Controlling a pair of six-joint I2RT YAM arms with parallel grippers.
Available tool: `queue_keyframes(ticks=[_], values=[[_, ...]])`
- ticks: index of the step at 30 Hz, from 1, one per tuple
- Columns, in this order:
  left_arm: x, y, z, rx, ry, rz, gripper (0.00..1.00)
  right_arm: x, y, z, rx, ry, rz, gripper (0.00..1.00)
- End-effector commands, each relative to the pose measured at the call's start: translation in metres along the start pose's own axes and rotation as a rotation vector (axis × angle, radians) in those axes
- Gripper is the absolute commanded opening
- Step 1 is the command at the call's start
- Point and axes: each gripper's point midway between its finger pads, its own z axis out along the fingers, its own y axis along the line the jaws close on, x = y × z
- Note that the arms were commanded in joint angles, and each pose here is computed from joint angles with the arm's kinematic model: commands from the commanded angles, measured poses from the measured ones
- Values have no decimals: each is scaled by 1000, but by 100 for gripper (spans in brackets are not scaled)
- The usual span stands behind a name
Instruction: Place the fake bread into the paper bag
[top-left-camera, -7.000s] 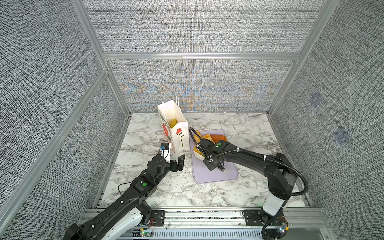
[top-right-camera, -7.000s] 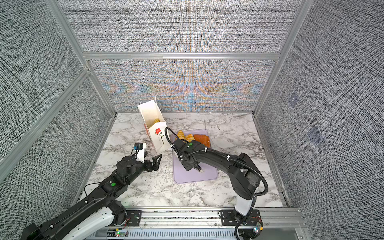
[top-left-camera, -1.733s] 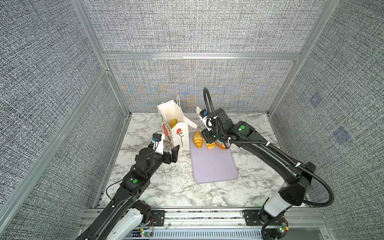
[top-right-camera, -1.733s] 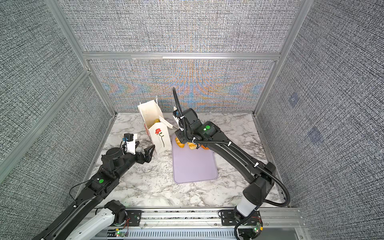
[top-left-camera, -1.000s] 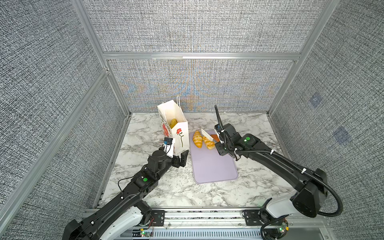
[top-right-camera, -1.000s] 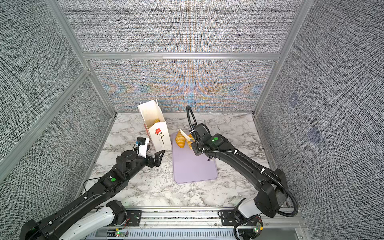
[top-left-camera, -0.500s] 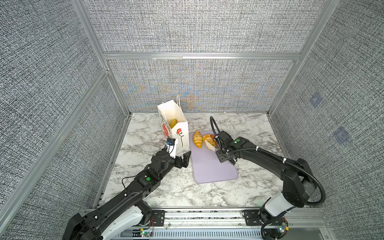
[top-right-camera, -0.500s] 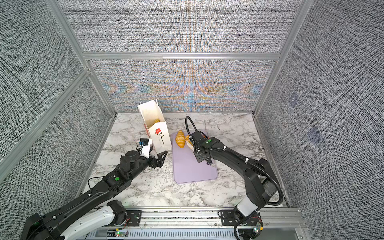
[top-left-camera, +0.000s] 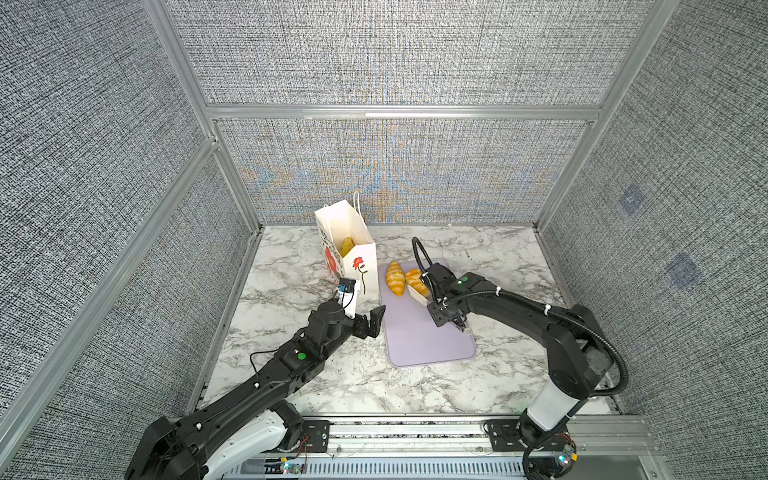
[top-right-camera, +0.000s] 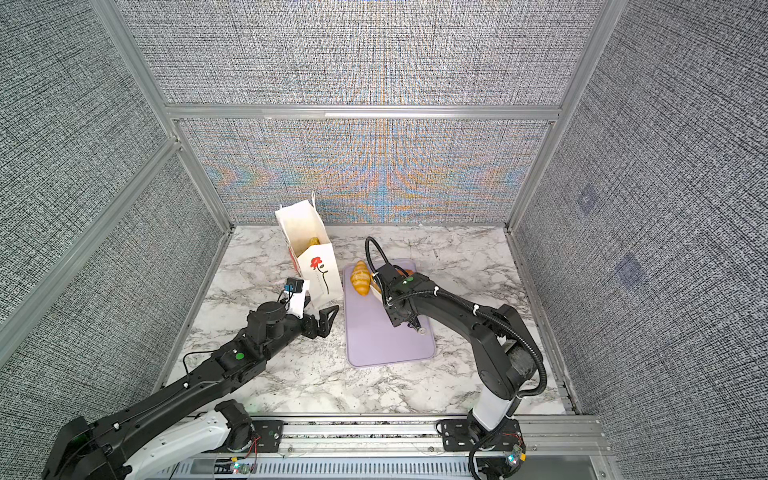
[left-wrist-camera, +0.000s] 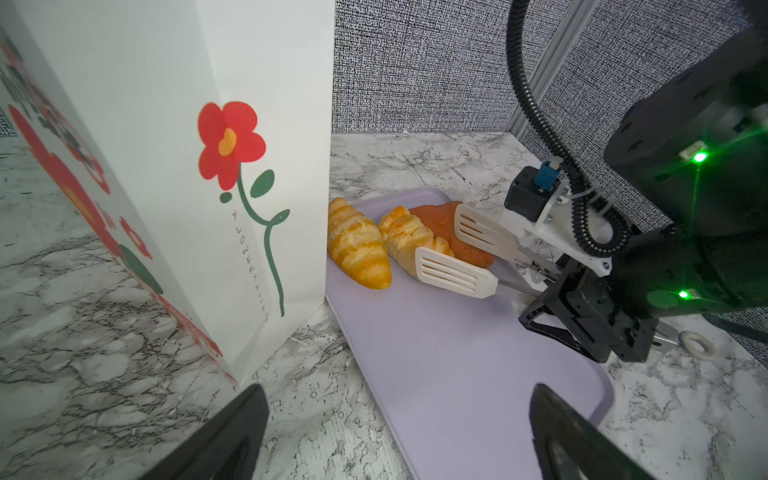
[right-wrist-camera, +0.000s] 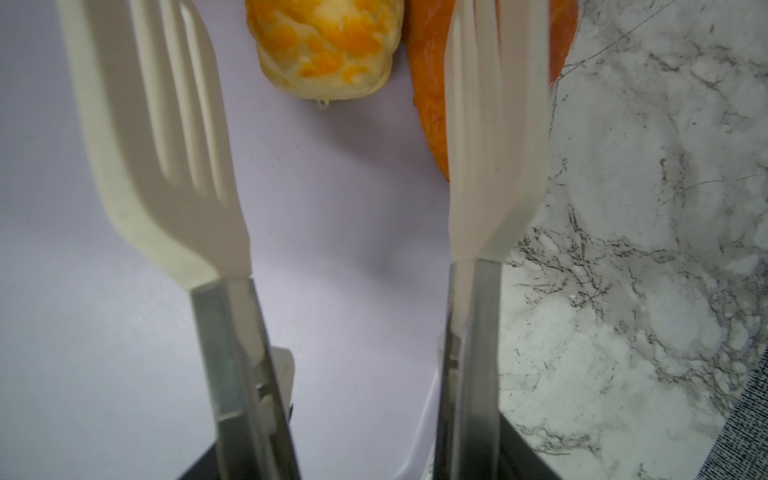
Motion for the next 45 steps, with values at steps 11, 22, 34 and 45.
queue_keyframes(ticks=[11,22,34,45], values=[[-11,-8,1,25,-29,3,99,20,-4,3,14,61,-31,49],[-11,-8,3,20,-23,20,99,22,-1,4,1,68,-36,46],[-10,-6,4,12,-23,13,99,29,0,7,-2,71,-32,45],[-4,4,-2,-18,-67,-25,99,30,0,7,7,43,-13,45]])
